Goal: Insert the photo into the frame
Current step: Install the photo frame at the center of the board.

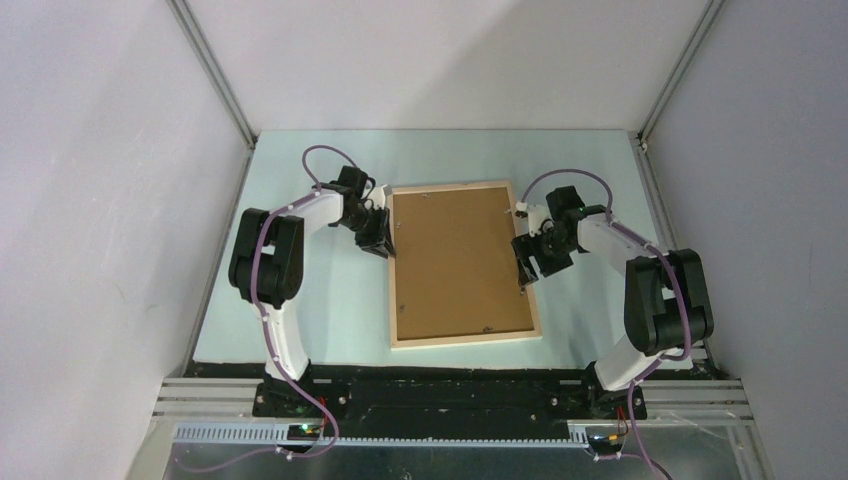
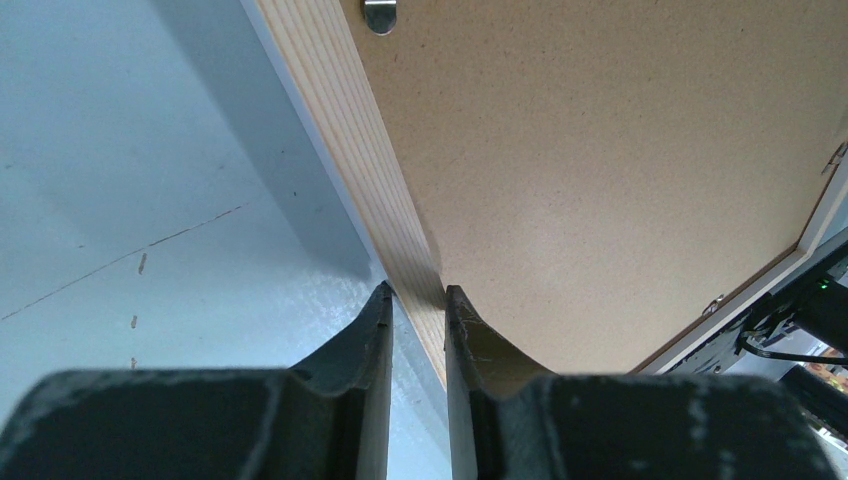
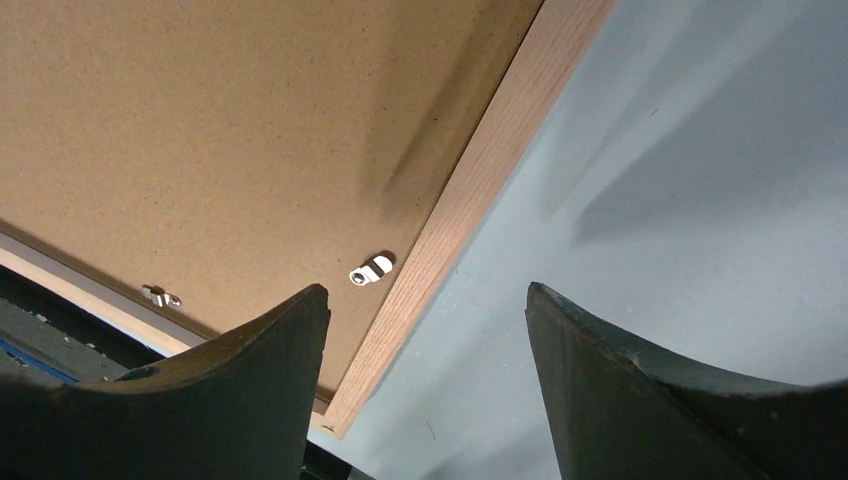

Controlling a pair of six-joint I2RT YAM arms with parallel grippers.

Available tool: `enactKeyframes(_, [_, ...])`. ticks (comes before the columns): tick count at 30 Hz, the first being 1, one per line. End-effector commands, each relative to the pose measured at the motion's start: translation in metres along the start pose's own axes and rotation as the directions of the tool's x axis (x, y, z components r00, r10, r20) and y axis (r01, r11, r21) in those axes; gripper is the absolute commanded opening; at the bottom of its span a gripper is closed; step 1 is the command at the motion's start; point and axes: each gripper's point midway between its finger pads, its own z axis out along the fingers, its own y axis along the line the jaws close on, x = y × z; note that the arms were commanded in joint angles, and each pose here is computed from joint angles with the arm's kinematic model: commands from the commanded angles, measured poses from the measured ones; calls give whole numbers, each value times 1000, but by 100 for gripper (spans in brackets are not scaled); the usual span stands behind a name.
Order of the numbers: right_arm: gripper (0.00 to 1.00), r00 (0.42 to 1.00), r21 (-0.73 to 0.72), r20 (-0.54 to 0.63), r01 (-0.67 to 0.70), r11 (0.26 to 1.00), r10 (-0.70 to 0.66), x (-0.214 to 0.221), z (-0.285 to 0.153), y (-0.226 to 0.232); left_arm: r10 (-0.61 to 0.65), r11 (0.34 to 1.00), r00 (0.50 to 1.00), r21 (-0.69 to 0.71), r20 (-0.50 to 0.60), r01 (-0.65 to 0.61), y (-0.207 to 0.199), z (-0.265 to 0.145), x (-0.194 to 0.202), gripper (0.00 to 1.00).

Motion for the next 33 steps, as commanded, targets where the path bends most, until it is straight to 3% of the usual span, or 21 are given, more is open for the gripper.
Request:
enactKeyframes(1, [76,999,26,18,32,999,-33,-3,-3,0,47,998,998,39,50,-49,-13,-2,-19,0])
enactKeyframes(33, [62,996,110,-64,68,992,-61,2,26,7,50,998,997,40,54,-52,-14,-3,-19,0])
